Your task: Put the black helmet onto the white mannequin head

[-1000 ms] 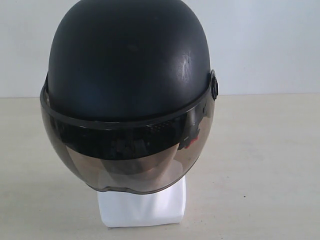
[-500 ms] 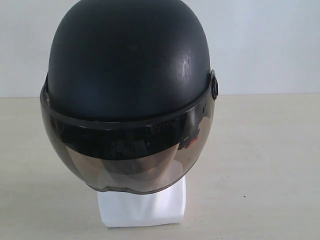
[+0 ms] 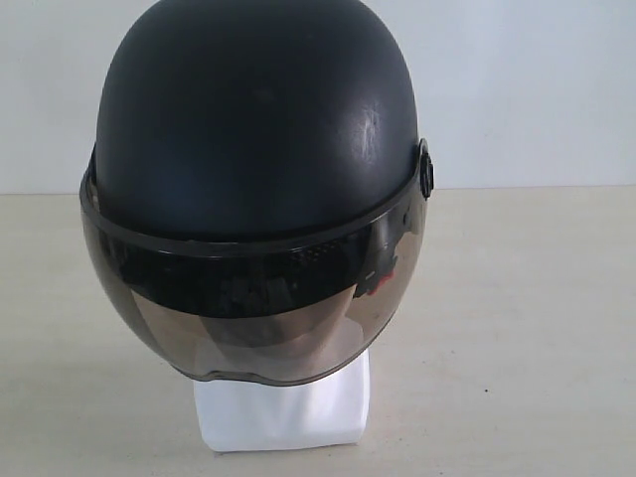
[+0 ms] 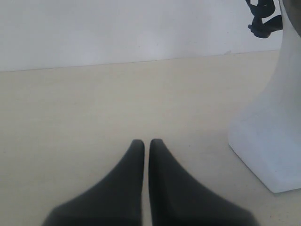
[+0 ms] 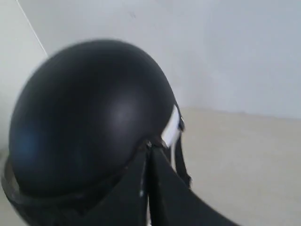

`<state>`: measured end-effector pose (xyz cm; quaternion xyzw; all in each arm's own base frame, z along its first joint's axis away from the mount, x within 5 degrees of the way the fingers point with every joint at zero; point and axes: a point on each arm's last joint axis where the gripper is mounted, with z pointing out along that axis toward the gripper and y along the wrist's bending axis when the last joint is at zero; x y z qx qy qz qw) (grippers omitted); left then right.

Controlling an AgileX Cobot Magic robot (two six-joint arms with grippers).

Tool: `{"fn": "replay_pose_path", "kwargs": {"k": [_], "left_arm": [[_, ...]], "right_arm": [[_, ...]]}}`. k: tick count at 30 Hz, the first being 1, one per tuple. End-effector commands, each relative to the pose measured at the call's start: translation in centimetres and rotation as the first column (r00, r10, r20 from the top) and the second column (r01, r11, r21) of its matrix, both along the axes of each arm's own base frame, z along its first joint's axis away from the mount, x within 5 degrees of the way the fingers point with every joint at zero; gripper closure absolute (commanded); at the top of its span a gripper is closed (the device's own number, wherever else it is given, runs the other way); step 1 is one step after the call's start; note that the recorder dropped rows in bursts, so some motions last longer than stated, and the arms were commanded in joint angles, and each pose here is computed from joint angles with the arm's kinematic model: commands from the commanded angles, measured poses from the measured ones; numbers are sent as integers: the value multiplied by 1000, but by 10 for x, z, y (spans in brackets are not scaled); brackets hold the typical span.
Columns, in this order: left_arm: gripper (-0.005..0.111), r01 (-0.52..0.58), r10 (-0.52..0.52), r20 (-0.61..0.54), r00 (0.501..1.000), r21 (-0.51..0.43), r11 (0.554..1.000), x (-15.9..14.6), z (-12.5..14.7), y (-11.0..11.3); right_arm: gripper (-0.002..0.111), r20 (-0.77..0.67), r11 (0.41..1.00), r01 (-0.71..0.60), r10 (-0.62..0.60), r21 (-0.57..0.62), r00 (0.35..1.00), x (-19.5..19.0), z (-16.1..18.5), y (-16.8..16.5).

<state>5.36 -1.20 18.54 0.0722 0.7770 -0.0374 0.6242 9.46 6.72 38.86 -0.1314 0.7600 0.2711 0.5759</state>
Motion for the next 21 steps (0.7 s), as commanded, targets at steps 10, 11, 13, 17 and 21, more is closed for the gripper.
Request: {"fn": "replay_pose_path", "kwargs": {"k": [10, 11, 13, 17, 21], "left_arm": [[102, -6, 6, 3, 1000, -10, 1000, 0, 0, 0], [102, -6, 6, 3, 1000, -10, 1000, 0, 0, 0], [102, -6, 6, 3, 1000, -10, 1000, 0, 0, 0], [102, -6, 6, 3, 1000, -10, 1000, 0, 0, 0], [102, -6, 6, 3, 1000, -10, 1000, 0, 0, 0]], "right_arm": [[108, 106, 996, -31, 22, 83, 994, -29, -163, -19], [108, 150, 996, -36, 23, 87, 988, -33, -171, -21], [108, 259, 996, -44, 22, 78, 966, -40, -173, -27], [108, 363, 1000, 5, 3, -22, 932, -47, -174, -35], [108, 348, 986, 165, -150, -15, 925, -44, -175, -43]]}}
